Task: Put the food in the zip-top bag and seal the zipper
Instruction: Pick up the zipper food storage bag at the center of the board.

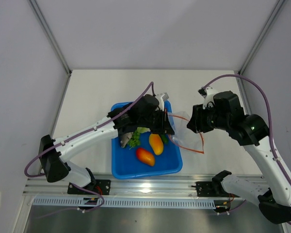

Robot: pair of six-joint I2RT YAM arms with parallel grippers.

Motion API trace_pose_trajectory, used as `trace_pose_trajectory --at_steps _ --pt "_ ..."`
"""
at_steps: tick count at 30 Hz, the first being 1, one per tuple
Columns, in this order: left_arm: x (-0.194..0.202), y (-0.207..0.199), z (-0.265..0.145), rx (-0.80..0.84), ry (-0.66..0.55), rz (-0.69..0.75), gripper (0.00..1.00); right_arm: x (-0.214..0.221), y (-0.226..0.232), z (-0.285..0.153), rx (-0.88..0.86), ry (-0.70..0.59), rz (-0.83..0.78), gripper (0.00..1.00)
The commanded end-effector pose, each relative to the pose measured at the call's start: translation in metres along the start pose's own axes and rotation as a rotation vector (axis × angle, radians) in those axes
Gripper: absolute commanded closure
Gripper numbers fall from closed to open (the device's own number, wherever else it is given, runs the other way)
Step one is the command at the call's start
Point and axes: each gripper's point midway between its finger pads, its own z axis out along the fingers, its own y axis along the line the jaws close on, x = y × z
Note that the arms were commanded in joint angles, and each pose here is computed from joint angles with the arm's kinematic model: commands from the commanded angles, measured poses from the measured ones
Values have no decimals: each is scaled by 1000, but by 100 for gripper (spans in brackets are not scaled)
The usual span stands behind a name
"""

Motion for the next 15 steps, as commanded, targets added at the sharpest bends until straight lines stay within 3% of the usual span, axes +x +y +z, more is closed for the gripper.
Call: trace_pose_trajectory --at_steps 1,2,5,6,15 --pt "-4 -24 -6 96 0 66 99 -2 -12 -3 70 -3 -30 57" --pt "-3 -26 -5 108 4 71 99 -1 -14 -2 80 2 -31 60" --pt "-1 -23 -1 112 15 96 99 -3 -18 -2 104 4 -34 87" --pt "-1 -23 -1 112 14 117 99 -4 -18 -1 112 8 -32 100" --pt "0 -17 15 103 45 195 99 12 -43 8 241 63 19 100"
